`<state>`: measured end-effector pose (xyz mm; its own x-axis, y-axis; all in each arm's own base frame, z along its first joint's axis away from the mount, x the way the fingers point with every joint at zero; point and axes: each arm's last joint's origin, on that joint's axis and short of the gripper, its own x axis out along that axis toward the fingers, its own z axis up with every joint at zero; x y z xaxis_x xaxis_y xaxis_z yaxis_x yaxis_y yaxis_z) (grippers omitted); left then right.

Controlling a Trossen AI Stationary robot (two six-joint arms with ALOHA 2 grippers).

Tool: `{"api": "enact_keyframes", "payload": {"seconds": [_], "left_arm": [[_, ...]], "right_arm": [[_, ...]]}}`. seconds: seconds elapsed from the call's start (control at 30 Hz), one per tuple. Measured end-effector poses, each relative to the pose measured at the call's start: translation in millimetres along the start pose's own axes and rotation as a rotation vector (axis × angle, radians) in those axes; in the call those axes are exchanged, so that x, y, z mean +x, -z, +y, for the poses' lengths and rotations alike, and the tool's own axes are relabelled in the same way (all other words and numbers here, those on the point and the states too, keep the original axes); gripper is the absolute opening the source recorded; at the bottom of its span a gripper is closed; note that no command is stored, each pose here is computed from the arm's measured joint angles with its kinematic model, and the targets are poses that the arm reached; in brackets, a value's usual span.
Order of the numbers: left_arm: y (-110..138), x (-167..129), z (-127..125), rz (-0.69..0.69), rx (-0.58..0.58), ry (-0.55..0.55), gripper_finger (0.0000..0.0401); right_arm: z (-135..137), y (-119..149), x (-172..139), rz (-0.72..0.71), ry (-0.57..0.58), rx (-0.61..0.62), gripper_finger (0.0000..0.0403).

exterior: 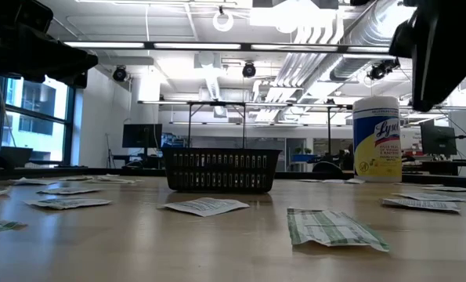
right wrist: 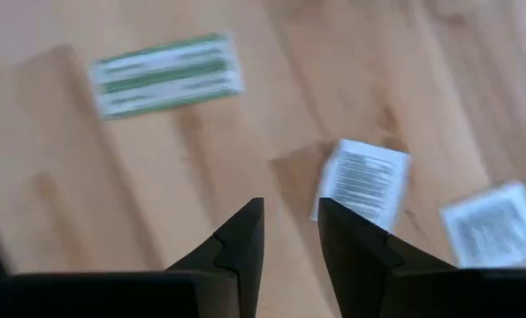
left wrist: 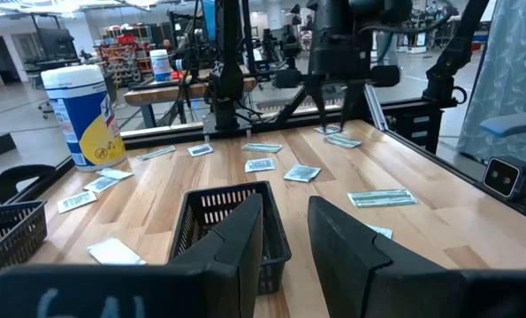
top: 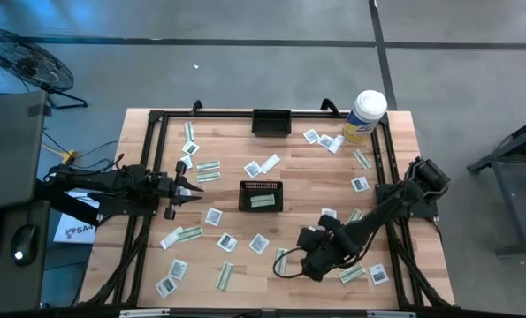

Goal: Pick & Place First Aid Supplies
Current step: Put the towelette pack into the top black basket

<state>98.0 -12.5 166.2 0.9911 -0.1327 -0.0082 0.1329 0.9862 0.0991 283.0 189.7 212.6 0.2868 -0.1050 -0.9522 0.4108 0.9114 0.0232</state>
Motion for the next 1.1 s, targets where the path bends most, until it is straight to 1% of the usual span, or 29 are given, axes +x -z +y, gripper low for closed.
{"api": "enact_keyframes", "payload": {"seconds": [0.2, 0.37, 0.53, 0.77, 0.9, 1.1], "left_arm": [[0.0, 0.0, 0.0, 0.000, 0.000, 0.000, 0.0092], [0.0, 0.0, 0.0, 0.000, 0.000, 0.000, 0.0092], [0.0, 0.0, 0.0, 0.000, 0.000, 0.000, 0.0092], [0.0, 0.0, 0.0, 0.000, 0.000, 0.000, 0.0092], [0.0, 0.0, 0.0, 0.000, 0.000, 0.000, 0.0092], [0.0, 0.0, 0.0, 0.000, 0.000, 0.000, 0.0092]], "right_arm": [[-4.9, 0.4, 10.6, 0.054, 0.058, 0.082, 0.0103], [-6.4, -4.9, 29.5, 0.127, 0.081, 0.106, 0.0103], [-8.0, -13.3, 45.8, 0.122, 0.097, 0.130, 0.0103], [-16.9, -24.2, 64.2, 0.132, 0.151, 0.170, 0.0103], [-21.8, -30.1, 66.4, 0.143, 0.149, 0.199, 0.0103], [-23.9, -35.9, 68.8, 0.164, 0.112, 0.227, 0.0103]]}}
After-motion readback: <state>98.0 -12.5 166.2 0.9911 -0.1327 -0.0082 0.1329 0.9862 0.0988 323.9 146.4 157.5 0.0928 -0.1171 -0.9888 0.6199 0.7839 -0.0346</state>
